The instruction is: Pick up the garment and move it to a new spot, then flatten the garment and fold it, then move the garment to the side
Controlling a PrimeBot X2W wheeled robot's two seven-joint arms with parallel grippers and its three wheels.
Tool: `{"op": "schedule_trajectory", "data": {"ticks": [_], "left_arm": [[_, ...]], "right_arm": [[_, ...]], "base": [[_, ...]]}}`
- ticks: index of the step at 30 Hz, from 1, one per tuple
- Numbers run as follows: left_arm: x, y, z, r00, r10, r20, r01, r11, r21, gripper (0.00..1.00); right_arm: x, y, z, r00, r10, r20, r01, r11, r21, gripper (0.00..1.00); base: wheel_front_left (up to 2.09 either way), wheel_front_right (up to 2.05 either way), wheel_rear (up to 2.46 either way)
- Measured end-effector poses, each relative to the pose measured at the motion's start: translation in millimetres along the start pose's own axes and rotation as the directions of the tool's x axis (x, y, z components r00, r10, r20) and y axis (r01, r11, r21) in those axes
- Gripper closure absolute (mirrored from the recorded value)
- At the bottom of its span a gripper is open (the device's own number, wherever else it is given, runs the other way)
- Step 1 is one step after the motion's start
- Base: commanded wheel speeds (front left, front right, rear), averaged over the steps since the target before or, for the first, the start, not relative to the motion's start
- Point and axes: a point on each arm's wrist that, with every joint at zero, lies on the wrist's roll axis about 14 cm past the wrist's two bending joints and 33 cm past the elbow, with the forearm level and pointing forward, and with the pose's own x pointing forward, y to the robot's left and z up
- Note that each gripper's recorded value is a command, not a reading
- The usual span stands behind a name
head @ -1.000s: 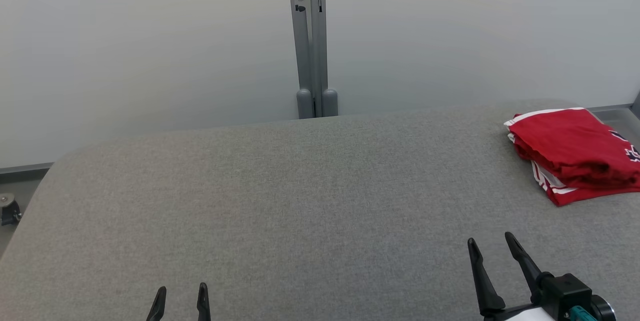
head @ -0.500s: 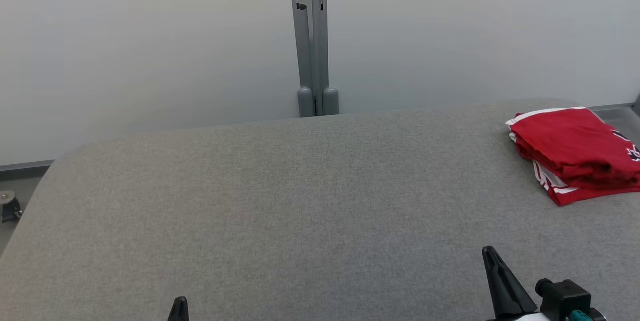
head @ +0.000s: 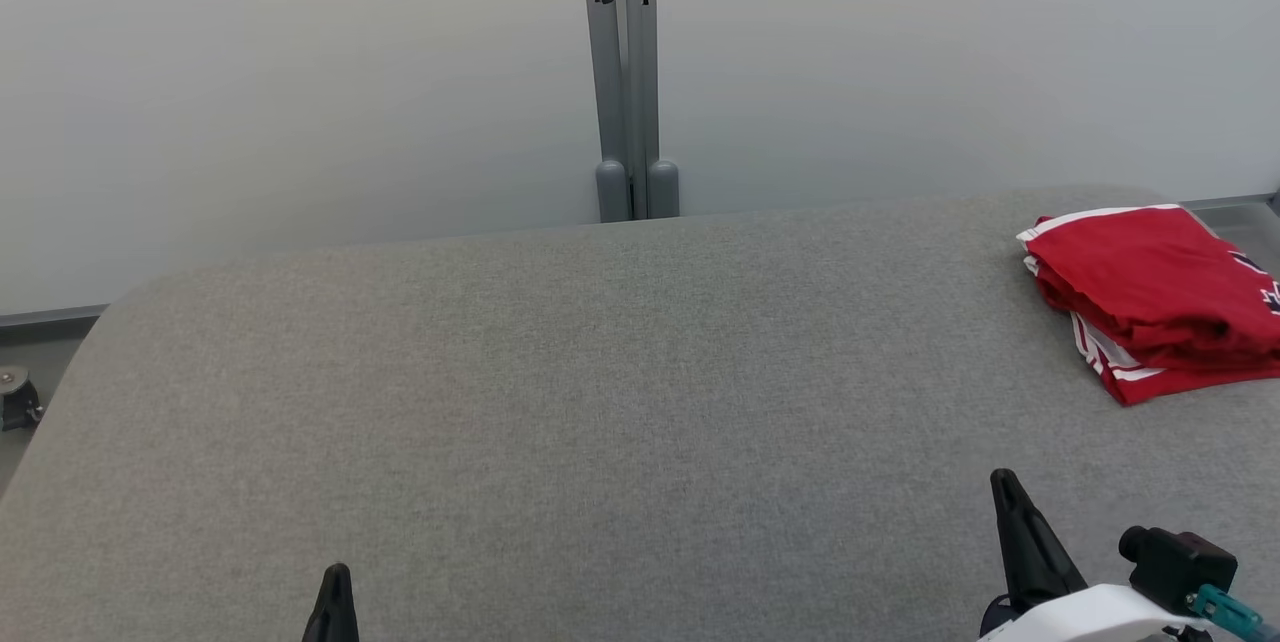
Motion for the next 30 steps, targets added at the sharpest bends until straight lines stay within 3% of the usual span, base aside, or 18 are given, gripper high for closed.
{"op": "schedule_trajectory", "data": {"ticks": [12,30], "left_arm": [[15,5,4,1.0,0.019,-0.014,-0.021,0.984,-0.176,1.0],[34,9,12,0.999,0.03,-0.02,-0.035,0.918,-0.395,1.0]], "right_arm": [[11,-9,3,0.999,-0.041,-0.008,0.042,0.981,0.188,1.0],[26,-17,7,0.997,-0.074,-0.022,0.076,0.903,0.422,1.0]], "base": [[0.0,0.0,0.0],[0.0,0.0,0.0]]}}
